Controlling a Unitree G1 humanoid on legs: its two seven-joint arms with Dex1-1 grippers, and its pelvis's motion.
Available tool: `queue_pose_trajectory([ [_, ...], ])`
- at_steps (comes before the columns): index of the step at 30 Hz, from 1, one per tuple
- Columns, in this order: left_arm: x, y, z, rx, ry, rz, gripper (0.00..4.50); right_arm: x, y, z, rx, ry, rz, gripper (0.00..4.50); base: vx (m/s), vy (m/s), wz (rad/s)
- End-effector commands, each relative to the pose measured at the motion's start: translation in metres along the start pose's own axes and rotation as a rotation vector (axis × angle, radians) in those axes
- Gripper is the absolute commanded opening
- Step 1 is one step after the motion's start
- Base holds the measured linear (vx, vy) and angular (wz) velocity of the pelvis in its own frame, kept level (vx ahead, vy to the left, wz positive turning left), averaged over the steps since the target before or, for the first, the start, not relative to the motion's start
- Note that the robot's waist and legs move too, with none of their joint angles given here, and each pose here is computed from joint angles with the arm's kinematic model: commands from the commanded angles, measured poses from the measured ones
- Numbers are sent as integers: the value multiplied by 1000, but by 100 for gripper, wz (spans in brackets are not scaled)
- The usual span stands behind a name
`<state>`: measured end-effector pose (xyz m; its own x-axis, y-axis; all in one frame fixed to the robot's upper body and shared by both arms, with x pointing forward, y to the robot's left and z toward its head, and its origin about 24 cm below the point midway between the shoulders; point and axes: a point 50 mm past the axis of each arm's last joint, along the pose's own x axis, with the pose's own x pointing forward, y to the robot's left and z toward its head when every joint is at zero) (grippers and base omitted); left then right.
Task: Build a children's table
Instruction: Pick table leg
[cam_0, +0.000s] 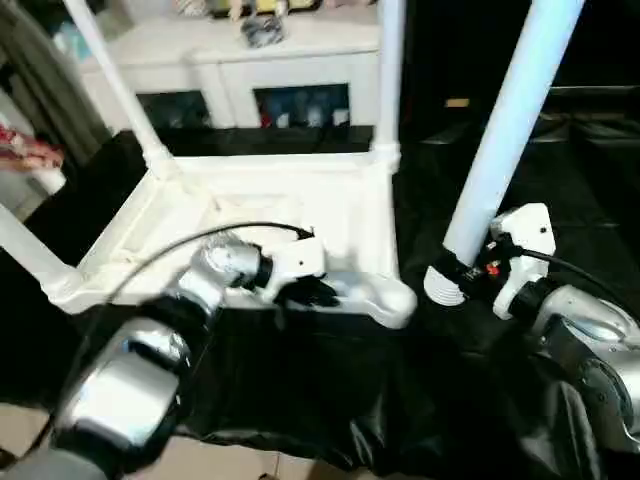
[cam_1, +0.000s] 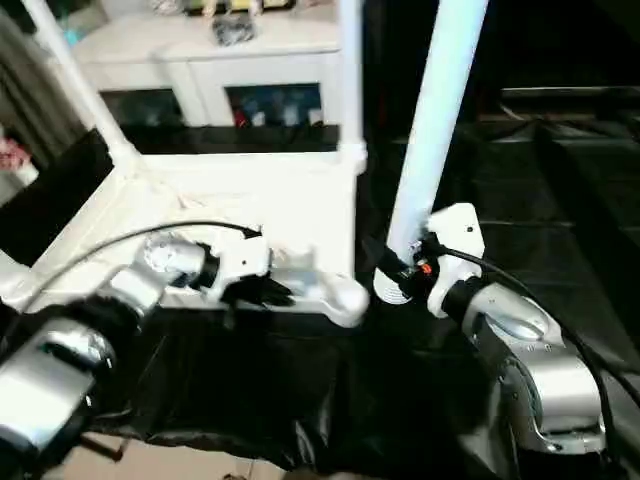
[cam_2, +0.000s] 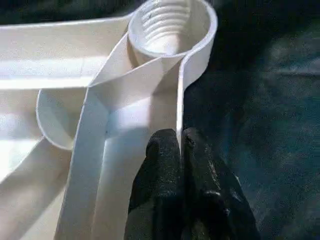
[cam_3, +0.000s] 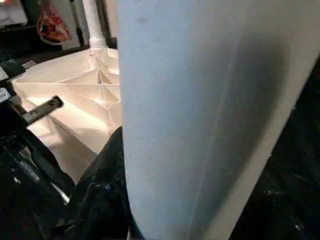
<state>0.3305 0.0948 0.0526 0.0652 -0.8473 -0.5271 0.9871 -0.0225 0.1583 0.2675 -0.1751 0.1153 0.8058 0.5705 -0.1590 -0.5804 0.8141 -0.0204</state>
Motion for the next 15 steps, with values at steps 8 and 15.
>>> queue_pose_trajectory([
  [8, -5, -7, -16, 7, 75, 42, 71, 8, 3, 4, -8, -5, 38, 189, 0, 0, 0],
  [15, -11, -7, -20, 2, 100, 66, 75, 9, 2, 4, -11, -1, 44, 189, 0, 0, 0],
])
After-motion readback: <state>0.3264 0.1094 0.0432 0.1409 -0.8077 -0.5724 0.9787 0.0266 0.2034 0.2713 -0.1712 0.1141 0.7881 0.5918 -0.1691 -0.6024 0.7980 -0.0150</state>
